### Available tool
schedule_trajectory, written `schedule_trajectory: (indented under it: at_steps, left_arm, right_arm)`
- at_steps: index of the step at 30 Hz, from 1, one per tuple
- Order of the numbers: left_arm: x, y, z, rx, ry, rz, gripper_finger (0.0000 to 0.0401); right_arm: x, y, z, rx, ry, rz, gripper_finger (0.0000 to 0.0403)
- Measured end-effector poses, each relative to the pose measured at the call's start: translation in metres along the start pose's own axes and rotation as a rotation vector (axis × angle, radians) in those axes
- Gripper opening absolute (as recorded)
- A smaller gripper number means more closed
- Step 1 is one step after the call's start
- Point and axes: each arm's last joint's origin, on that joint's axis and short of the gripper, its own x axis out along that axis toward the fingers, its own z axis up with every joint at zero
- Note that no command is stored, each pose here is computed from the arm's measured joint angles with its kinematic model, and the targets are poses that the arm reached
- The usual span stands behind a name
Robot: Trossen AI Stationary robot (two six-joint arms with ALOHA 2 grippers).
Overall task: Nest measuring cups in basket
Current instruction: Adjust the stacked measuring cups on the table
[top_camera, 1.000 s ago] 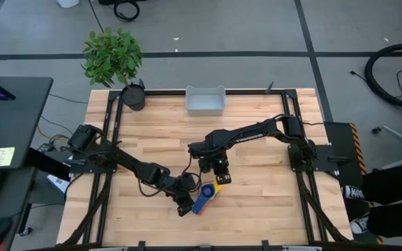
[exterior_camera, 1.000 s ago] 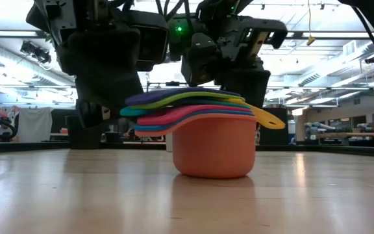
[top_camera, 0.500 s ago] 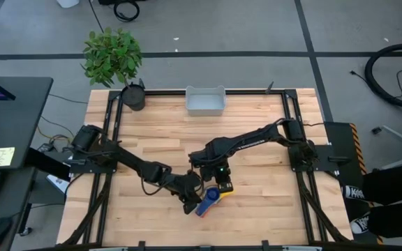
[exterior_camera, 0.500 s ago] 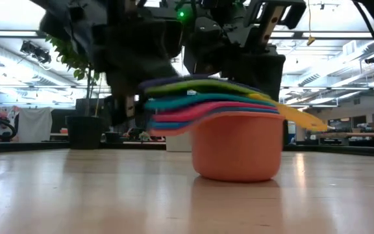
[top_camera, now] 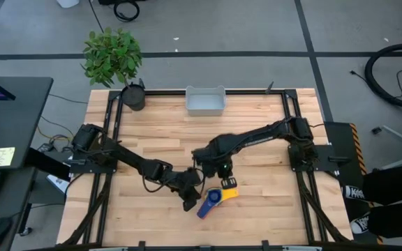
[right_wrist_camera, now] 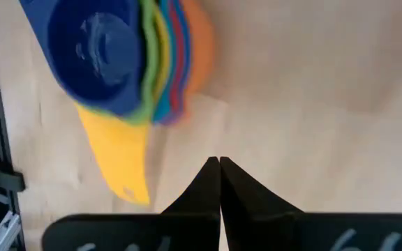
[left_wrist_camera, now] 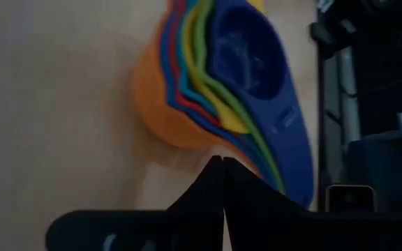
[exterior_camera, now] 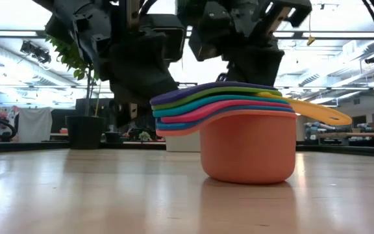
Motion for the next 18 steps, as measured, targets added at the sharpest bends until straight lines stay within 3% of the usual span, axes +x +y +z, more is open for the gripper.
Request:
schedule_trajectory:
  at_steps: [8, 14, 18]
  left_arm:
    - [-0.011, 0.000, -0.004, 0.025, 0.082, 0.045, 0.0000]
    - [-0.011, -0.003, -0.013, 0.028, 0.126, 0.064, 0.0000]
    - [-0.012, -0.001, -0.015, 0.033, 0.140, 0.085, 0.0000]
  right_arm:
    - [-0.052, 0.002, -0.038, 0.133, 0.045, -0.081, 0.0002]
    - [-0.051, 0.008, -0.061, 0.283, 0.063, -0.018, 0.0002]
    - [-0.034, 0.007, -0.067, 0.349, -0.013, 0.002, 0.0002]
